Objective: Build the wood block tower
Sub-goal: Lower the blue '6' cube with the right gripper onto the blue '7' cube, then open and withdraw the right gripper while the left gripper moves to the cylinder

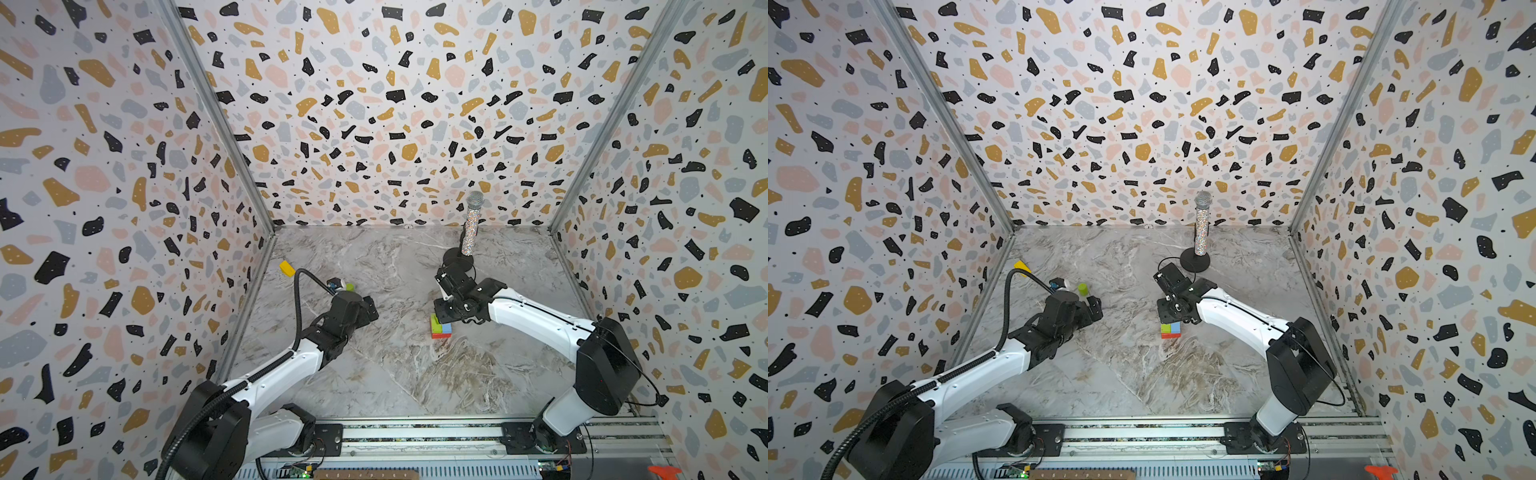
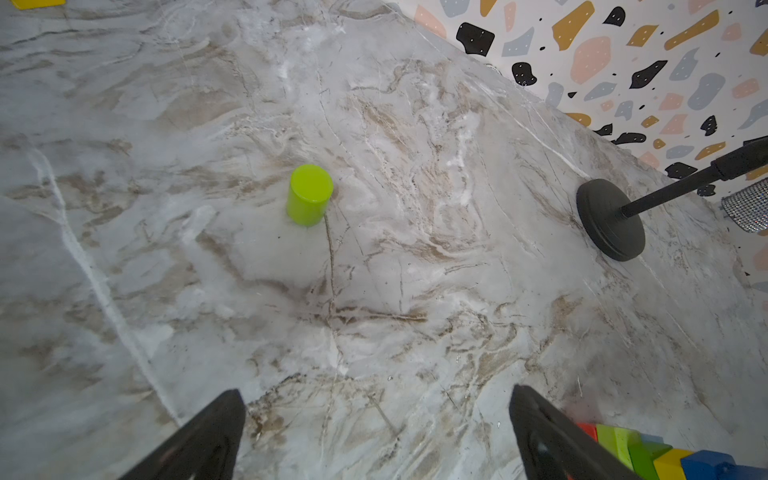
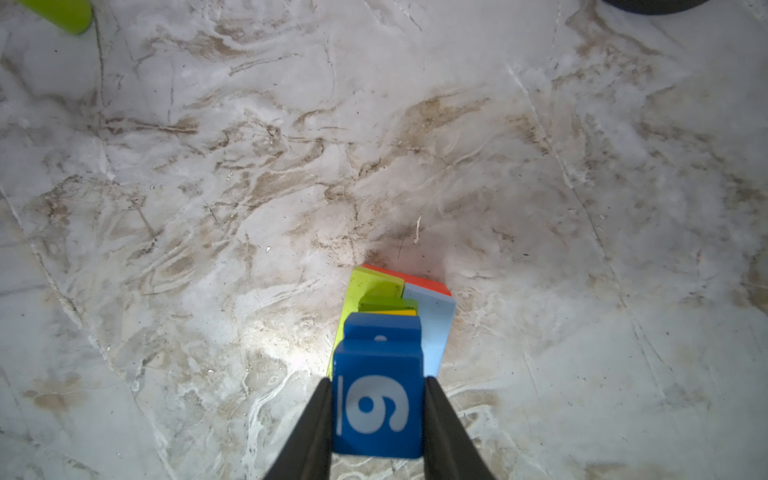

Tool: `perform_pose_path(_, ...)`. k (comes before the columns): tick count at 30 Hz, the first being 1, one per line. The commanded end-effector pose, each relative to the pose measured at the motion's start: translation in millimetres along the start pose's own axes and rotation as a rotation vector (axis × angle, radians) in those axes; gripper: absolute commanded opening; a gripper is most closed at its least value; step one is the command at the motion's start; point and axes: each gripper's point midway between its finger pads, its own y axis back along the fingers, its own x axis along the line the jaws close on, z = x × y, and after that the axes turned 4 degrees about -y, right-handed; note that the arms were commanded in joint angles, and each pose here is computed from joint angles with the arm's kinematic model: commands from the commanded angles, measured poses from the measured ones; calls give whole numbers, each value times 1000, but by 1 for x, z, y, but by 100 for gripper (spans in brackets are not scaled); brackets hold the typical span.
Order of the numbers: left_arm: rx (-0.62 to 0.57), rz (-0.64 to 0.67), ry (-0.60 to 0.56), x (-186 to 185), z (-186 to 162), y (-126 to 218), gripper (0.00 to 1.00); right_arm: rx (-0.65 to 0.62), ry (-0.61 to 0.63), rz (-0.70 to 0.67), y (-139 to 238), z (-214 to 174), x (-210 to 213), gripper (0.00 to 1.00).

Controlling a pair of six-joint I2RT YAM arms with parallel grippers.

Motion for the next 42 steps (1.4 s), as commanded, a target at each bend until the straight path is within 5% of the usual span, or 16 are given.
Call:
perform_pose_path(1,-34,-30,-7,-8,9,2,100,-8,-4,0,5,6,3,33)
perform_pose_path(13,-37,-28,-9,-8,11,2,100,-9,2,-4,6,6,2,34)
perform_pose_path(20,-42,-35,-18,-10,12,4,100,-31,8,3,8,9,4,48)
perform_pose_path(27,-47,-15,-34,-8,17,6,100,-65,19,16,16,17,7,51)
perform_pose_path(42,14,1,-139,-21,47,5,100,-354,48,136,96,50,-9,55)
